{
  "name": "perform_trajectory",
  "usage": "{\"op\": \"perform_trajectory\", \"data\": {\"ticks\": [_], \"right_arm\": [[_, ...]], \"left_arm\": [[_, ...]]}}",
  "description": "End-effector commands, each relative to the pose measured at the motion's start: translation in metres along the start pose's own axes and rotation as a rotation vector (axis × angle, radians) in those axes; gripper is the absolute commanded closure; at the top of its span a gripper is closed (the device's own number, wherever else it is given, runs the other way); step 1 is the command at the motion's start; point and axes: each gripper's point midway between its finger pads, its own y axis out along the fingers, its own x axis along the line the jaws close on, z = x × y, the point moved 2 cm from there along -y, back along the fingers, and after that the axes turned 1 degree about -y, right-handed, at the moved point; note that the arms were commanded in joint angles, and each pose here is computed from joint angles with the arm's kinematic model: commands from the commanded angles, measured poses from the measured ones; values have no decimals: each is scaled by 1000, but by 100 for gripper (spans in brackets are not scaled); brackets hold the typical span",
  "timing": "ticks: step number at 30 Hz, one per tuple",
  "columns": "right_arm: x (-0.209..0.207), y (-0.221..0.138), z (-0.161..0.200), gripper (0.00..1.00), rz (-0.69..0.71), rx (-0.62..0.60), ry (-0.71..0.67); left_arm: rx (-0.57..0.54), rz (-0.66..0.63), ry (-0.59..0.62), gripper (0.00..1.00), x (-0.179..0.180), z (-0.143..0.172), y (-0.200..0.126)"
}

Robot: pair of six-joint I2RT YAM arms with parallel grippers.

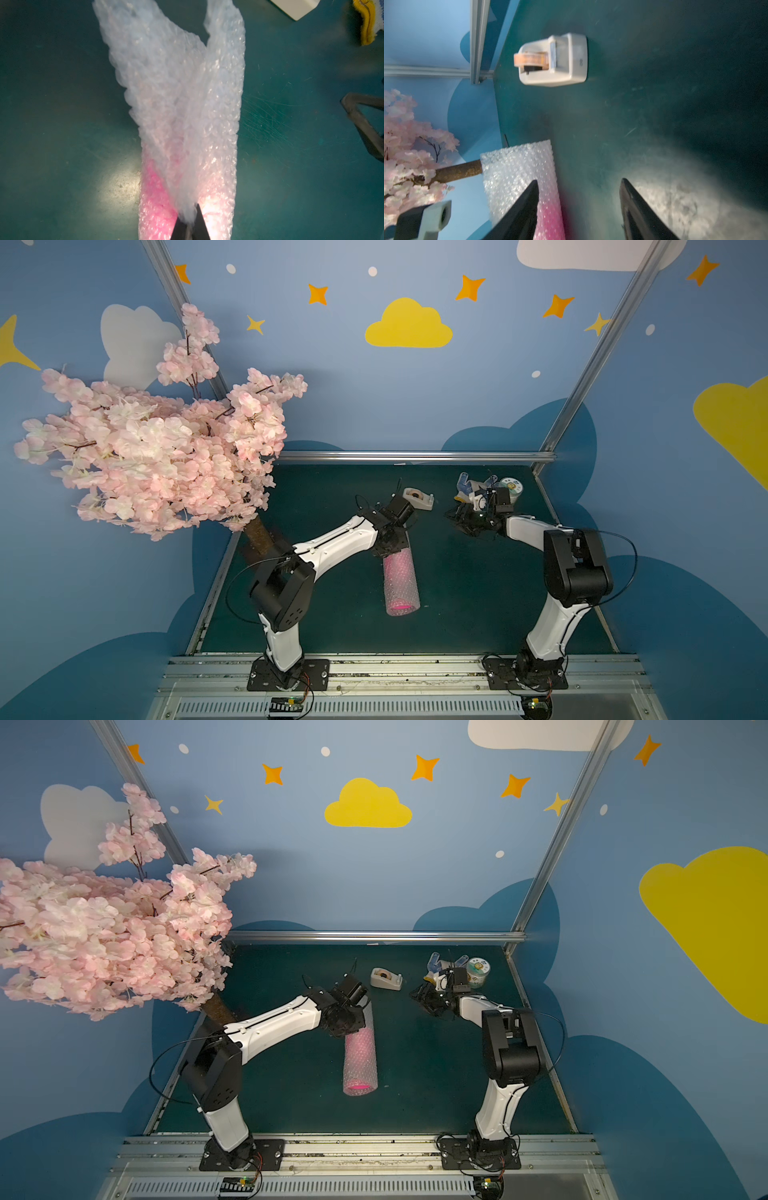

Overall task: Wrap wine glasses in bubble wrap
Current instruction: Tear off the tape using the Tape Cutter.

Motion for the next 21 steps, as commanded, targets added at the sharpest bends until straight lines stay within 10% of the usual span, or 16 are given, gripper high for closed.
{"op": "perform_trajectory", "data": {"ticks": [1, 9, 21], "right_arm": [[9, 9, -27, 39, -62, -140, 44], [-1, 27, -46, 39, -44, -420, 303], [11, 68, -70, 45, -159, -494, 437]], "left_arm": [[-8, 10, -9, 93, -1, 0, -3], [10, 16, -3, 94, -4, 2, 6], [13, 29, -1, 94, -7, 0, 9]]}}
